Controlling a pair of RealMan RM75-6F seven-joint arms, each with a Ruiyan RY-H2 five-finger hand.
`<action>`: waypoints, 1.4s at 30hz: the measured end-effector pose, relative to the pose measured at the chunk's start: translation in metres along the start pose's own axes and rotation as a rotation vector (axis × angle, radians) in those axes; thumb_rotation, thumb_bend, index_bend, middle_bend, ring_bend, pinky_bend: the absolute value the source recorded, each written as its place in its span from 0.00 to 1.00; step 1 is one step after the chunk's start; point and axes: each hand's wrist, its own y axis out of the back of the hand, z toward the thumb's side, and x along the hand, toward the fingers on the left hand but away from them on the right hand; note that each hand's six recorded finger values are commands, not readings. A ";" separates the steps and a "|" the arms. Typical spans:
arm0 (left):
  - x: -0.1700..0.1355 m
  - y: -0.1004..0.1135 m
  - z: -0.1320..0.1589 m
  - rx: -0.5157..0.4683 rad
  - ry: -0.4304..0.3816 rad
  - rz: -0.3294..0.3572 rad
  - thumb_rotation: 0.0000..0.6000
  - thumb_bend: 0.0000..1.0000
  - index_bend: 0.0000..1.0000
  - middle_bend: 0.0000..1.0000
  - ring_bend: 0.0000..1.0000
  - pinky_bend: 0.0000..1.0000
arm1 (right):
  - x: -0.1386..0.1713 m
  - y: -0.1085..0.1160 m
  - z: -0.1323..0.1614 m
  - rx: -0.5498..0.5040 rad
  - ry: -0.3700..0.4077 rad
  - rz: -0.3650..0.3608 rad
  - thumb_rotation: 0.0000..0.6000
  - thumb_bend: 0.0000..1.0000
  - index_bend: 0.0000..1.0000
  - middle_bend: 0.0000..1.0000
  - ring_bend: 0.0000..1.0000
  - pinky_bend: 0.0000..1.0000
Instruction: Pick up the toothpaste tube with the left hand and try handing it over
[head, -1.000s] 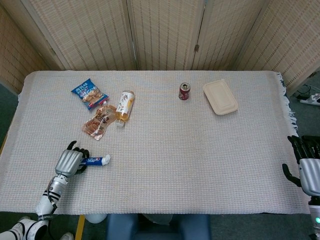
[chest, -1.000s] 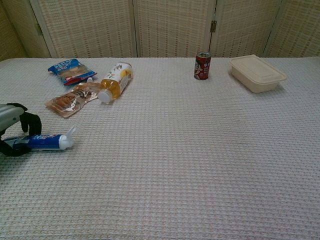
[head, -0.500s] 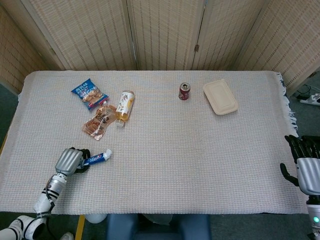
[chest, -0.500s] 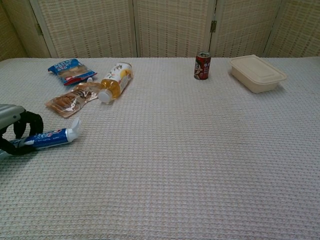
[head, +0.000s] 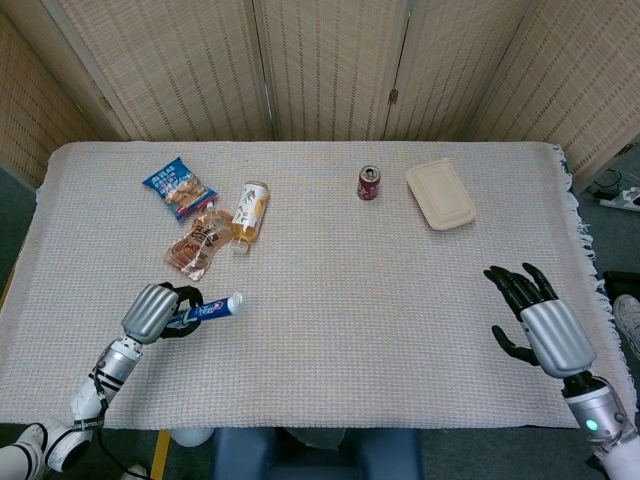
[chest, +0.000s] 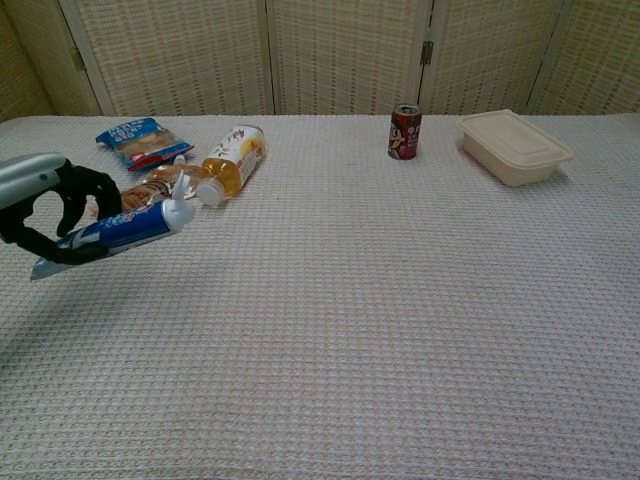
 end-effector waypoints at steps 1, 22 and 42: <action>0.002 0.003 0.006 -0.006 -0.015 0.001 1.00 0.78 0.74 0.80 0.72 0.57 | -0.005 0.000 0.008 -0.006 0.032 0.006 1.00 0.46 0.10 0.13 0.15 0.04; 0.042 0.038 0.125 -0.093 -0.224 -0.066 1.00 0.81 0.74 0.80 0.71 0.58 | -0.104 -0.011 0.162 -0.116 0.464 0.146 0.80 0.46 0.30 0.10 0.09 0.00; 0.047 0.036 0.135 -0.096 -0.220 -0.077 1.00 0.82 0.74 0.80 0.71 0.57 | -0.123 -0.029 0.192 -0.117 0.500 0.187 0.79 0.46 0.33 0.10 0.09 0.00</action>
